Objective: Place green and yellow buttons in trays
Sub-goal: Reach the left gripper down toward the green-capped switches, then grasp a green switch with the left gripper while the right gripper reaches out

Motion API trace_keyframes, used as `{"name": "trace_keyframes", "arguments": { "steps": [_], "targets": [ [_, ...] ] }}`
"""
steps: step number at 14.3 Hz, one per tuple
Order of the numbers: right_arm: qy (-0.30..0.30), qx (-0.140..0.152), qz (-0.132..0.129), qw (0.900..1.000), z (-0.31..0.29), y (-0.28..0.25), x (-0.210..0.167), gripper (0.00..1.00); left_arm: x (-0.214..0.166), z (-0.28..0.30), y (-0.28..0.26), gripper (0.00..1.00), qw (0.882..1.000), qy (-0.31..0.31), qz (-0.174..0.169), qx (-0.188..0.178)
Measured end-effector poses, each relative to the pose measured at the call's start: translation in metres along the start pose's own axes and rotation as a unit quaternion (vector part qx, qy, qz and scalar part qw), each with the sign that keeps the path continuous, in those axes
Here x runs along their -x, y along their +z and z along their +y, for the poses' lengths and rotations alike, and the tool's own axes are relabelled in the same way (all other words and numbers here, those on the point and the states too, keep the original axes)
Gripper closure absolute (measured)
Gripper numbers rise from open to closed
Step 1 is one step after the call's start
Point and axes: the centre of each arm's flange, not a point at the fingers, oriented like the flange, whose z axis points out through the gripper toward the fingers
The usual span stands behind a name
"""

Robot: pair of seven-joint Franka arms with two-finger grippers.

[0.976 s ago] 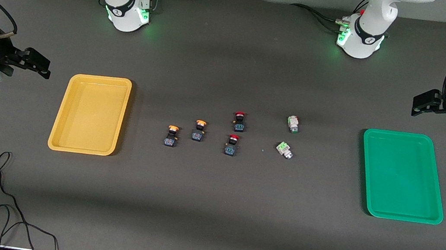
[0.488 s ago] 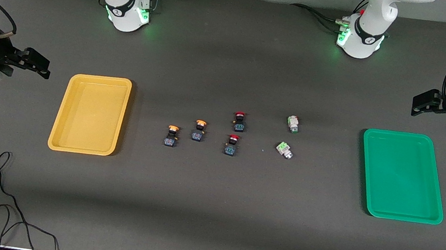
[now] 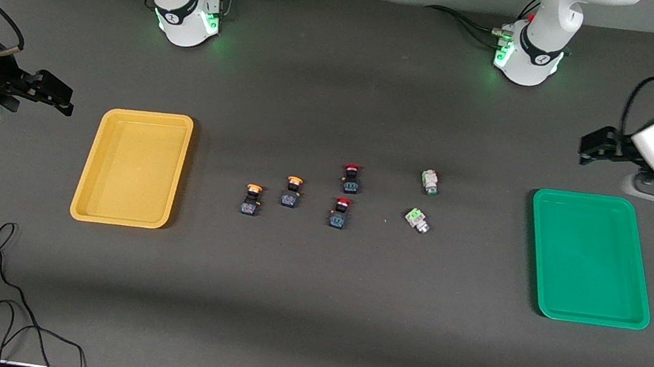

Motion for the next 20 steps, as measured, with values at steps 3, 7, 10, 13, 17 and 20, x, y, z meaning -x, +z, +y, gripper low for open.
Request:
{"name": "trace_keyframes", "arguments": {
  "steps": [3,7,10,13,17,20],
  "targets": [
    [0.0,0.0,0.0,1.0,0.0,0.0,0.0,0.0,0.01,0.087,0.03,0.0,0.999,-0.031,0.02,-0.004],
    [0.001,0.0,0.0,1.0,0.001,0.0,0.0,0.0,0.045,0.185,0.073,0.0,0.997,-0.066,0.036,-0.005],
    [0.001,0.0,0.0,1.0,0.001,0.0,0.0,0.0,0.045,0.19,0.119,0.0,0.996,-0.076,0.046,0.001],
    [0.001,0.0,0.0,1.0,0.001,0.0,0.0,0.0,0.04,0.181,0.186,0.0,0.995,-0.086,0.054,0.01],
    [0.001,0.0,0.0,1.0,0.001,0.0,0.0,0.0,0.025,0.185,0.282,0.0,0.993,-0.106,0.048,0.016],
    [0.001,0.0,0.0,1.0,0.0,0.0,0.0,0.0,0.013,0.191,0.347,0.0,0.993,-0.109,0.033,0.013]
  ]
}}
